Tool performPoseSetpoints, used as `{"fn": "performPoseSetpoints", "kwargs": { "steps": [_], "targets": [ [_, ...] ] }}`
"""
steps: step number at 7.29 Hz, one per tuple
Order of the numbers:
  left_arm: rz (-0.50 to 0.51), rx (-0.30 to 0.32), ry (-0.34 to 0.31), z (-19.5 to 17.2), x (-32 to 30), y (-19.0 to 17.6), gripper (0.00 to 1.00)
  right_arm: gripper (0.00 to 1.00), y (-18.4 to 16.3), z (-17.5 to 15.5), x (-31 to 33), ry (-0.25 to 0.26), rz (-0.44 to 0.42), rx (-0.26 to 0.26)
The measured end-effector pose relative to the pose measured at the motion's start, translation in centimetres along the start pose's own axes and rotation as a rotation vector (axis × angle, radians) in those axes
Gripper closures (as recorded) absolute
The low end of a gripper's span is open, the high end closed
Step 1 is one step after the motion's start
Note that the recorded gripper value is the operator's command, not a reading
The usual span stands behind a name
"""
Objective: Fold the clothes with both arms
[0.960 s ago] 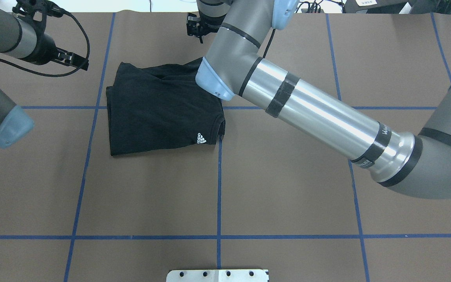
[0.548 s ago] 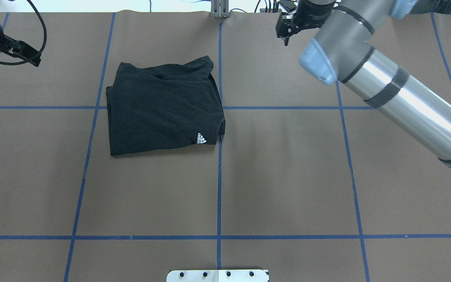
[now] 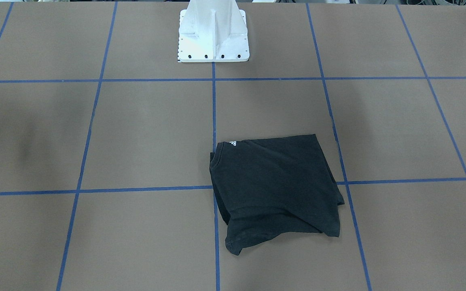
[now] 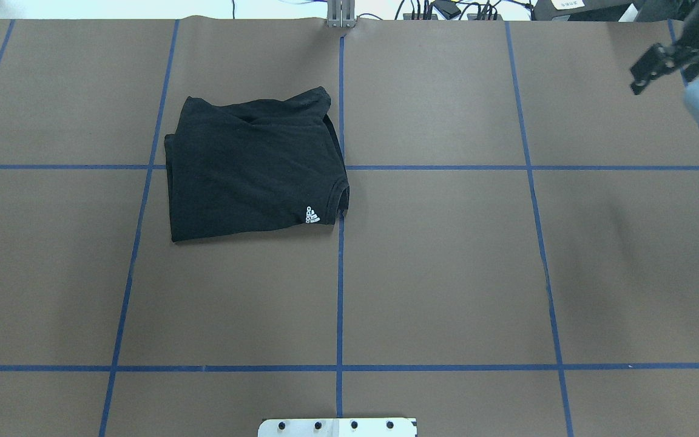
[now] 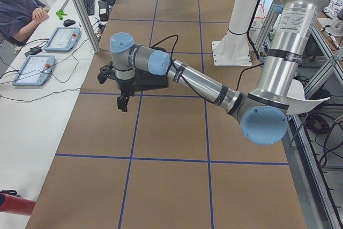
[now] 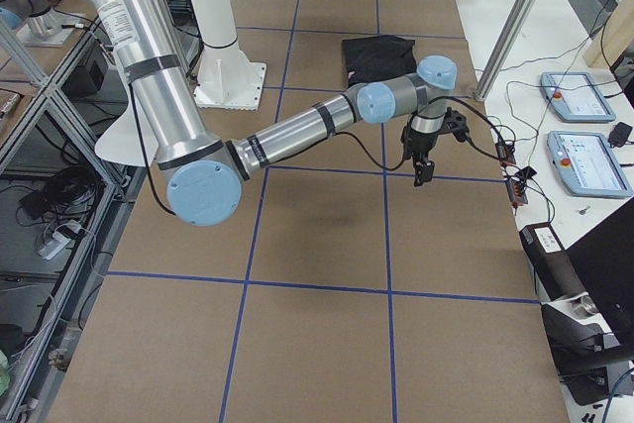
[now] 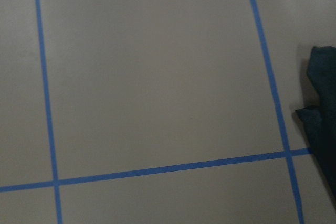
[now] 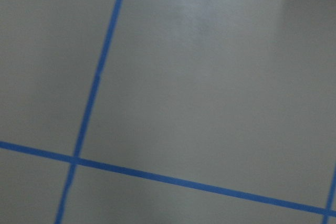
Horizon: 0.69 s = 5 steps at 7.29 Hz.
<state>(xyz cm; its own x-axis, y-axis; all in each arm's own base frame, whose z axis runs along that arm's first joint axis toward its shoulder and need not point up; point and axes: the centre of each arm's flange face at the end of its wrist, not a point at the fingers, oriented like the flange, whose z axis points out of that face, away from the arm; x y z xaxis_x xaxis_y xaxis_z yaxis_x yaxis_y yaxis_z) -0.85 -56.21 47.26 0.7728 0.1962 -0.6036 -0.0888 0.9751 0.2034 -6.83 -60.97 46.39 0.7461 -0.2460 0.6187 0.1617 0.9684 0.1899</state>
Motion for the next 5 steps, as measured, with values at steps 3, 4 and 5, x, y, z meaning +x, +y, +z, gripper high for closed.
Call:
{"fn": "performPoseSetpoints", "kwargs": {
  "steps": [3,4,5],
  "targets": [
    [0.042,-0.035,-0.008,0.9,-9.3,8.3,0.00,0.00,14.6,1.9,15.9,-0.063,0.078,-0.045],
    [0.023,-0.052,-0.008,1.6,-10.2,10.0,0.00,0.00,17.5,3.0,17.5,-0.063,0.113,-0.066],
    [0.008,-0.059,-0.006,1.9,-10.5,10.9,0.00,0.00,18.9,3.5,18.2,-0.043,0.122,-0.078]
  ]
}}
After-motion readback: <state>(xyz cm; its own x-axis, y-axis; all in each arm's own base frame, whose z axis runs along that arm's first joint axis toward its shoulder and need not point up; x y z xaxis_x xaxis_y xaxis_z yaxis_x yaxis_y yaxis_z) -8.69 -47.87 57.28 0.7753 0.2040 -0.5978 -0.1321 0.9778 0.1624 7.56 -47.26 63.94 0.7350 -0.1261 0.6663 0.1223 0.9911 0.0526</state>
